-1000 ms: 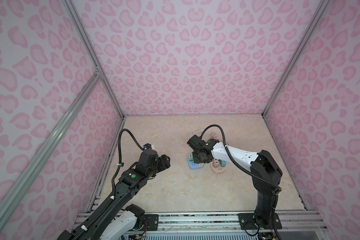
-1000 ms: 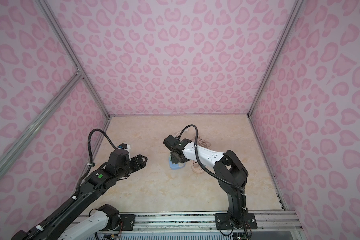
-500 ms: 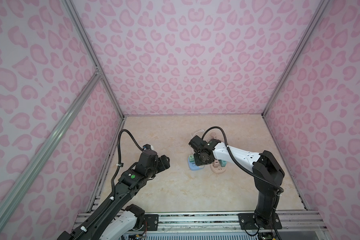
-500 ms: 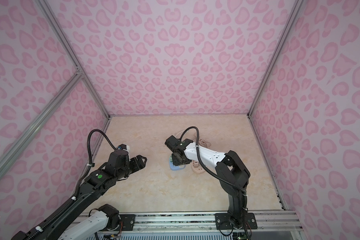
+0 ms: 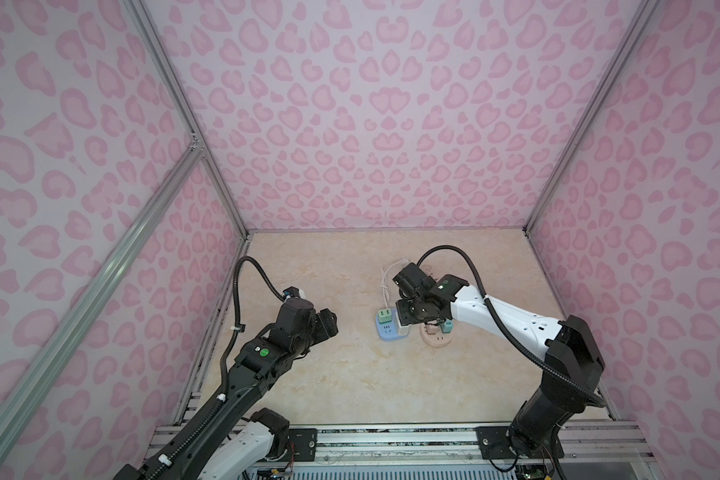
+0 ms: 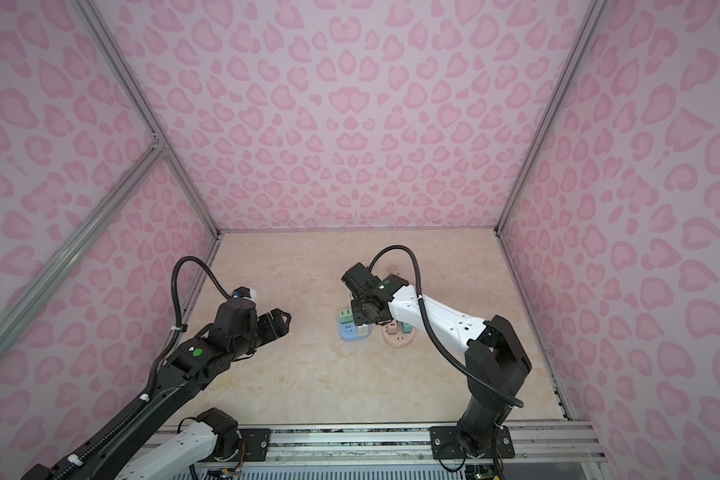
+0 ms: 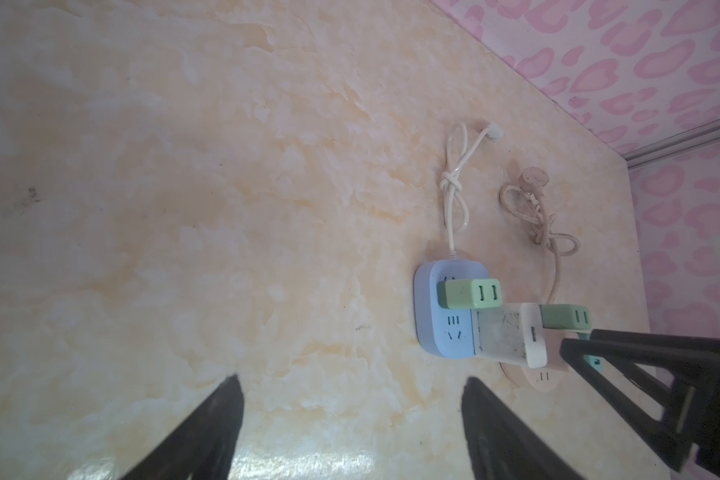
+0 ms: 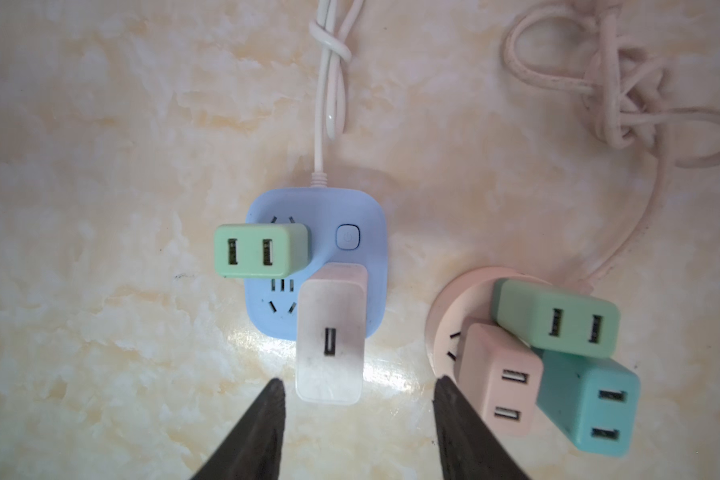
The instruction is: Insert the plug
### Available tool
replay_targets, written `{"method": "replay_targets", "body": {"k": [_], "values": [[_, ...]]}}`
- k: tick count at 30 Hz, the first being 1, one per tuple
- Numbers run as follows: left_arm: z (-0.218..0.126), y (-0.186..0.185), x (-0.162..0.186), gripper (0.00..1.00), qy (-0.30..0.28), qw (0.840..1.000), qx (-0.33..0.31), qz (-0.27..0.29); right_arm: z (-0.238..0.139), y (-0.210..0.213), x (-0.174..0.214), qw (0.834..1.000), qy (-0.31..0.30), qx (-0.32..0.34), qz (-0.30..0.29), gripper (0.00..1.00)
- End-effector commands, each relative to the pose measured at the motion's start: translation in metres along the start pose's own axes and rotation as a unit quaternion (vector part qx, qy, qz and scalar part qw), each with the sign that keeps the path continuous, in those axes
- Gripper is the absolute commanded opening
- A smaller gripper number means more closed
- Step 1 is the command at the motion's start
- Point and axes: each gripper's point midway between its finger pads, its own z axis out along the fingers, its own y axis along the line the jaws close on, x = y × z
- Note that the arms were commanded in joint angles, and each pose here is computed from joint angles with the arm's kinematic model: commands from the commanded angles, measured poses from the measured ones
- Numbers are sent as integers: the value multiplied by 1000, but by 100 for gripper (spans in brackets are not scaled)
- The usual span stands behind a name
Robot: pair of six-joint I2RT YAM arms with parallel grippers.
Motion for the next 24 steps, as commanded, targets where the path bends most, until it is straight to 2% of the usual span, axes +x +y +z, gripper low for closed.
{"method": "replay_targets", "body": {"k": [1,2,3,4,8,12,17,20,24], "values": [[-1,8,-8,84,-23,999,-24,4,-13,18,-6,997,-34,-61,-40,57],[-1,10,-9,85,-28,999,-29,4,-19,20,-5,995,-46,-74,-47,68],[-1,13,-11,91,-35,999,-34,3,-23,19,-4,994,-60,-80,-49,96],[-1,14,-13,98,-42,998,-37,4,-29,17,-3,992,-75,-87,-50,98],[-5,21,-24,98,-88,995,-44,15,-49,1,1,986,-132,-83,-57,98],[-13,22,-37,98,-148,988,-32,22,-62,-37,6,982,-185,-23,-39,98],[-27,16,-55,98,-214,977,-3,23,-96,-82,7,957,-285,49,-32,99],[-29,20,-58,98,-225,974,-17,30,-112,-94,10,943,-326,51,-35,99],[-30,35,-62,98,-247,965,-60,60,-115,-99,23,933,-353,48,-55,99]]}}
